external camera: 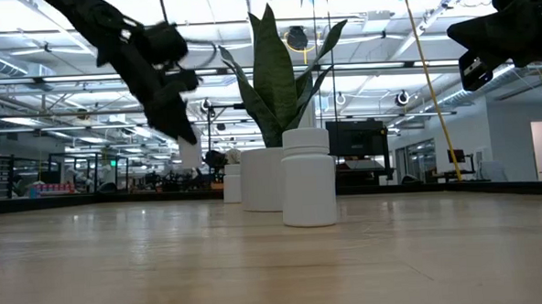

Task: Pick and place pill bottles into a basket
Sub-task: Put the white medicine bottle into the gray bin

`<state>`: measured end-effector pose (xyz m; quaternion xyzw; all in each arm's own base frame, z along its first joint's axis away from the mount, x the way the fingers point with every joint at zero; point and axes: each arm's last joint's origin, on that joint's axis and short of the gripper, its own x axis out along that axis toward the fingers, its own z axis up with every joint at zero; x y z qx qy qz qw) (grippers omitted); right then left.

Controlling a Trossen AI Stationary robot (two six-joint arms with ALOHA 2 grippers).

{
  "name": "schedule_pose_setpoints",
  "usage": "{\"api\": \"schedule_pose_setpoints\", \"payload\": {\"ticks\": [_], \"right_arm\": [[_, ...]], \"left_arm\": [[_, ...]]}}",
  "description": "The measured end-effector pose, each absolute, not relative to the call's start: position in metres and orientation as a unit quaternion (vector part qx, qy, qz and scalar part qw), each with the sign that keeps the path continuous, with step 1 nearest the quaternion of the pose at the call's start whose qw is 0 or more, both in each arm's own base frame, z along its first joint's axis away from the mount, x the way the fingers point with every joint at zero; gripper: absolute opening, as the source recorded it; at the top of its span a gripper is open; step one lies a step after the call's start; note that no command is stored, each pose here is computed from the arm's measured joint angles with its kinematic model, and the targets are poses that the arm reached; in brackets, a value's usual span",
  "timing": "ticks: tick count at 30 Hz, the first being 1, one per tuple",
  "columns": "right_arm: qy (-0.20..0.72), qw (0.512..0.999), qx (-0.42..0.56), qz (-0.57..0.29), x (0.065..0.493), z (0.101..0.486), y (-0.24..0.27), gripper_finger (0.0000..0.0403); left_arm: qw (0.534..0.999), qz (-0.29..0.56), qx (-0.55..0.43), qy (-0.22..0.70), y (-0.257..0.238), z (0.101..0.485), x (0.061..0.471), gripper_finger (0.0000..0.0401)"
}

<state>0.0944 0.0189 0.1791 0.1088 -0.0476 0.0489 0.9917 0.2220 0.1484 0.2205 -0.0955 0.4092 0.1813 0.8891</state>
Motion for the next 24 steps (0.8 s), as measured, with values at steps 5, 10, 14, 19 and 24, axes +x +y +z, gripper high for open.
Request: {"api": "schedule_pose_setpoints", "payload": {"ticks": [5, 10, 14, 19, 24], "right_arm": [[-0.048, 0.992, 0.109, 0.049, 0.094, 0.179, 0.019, 0.0000], [-0.048, 0.992, 0.109, 0.049, 0.094, 0.179, 0.019, 0.0000], [-0.048, 0.992, 0.109, 0.049, 0.094, 0.179, 0.019, 0.0000], [-0.052, 0.992, 0.107, 0.049, 0.094, 0.180, 0.019, 0.0000], [-0.085, 0.981, 0.163, 0.056, 0.093, 0.187, 0.019, 0.0000]], "left_arm": [[0.916, 0.176, -0.085, 0.351, 0.129, 0.258, 0.203, 0.0186], [0.954, 0.154, -0.070, 0.247, 0.105, 0.298, 0.184, 0.0183], [0.982, 0.100, -0.074, 0.140, 0.086, 0.329, 0.169, 0.0189], [0.994, 0.033, -0.082, 0.057, 0.064, 0.351, 0.163, 0.0180], [0.997, -0.020, -0.077, 0.008, 0.046, 0.362, 0.169, 0.0187]]}}
